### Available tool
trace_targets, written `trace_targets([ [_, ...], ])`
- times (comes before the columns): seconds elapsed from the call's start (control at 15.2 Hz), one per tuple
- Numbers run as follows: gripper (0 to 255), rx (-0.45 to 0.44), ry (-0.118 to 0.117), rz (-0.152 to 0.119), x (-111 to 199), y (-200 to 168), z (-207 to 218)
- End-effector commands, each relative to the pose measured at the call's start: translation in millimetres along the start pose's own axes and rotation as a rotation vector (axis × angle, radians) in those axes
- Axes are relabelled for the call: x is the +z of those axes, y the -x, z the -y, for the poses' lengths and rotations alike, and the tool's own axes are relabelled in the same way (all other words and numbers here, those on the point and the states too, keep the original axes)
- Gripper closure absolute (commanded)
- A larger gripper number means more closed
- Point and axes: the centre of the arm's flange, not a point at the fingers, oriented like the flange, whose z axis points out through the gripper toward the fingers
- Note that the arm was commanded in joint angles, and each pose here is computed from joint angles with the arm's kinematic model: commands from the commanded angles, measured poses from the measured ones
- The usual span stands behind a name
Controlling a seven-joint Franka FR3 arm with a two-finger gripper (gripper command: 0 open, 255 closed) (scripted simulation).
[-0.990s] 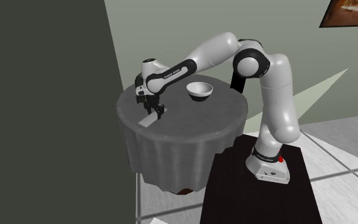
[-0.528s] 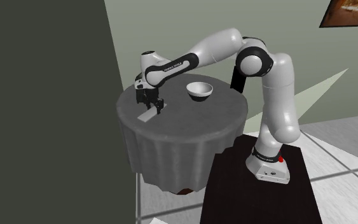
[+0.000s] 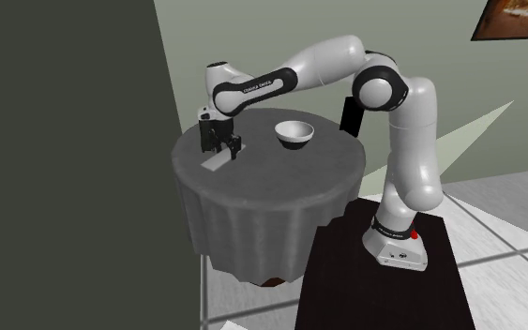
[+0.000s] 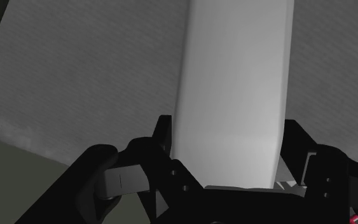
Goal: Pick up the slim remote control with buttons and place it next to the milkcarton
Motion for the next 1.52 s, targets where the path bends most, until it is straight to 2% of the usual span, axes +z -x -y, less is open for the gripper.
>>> trace_targets([
  [0.0,255,0.000,0.000,0.000,-11,0,-1],
  [1.45,255,0.000,0.000,0.000,-127,-1,0],
])
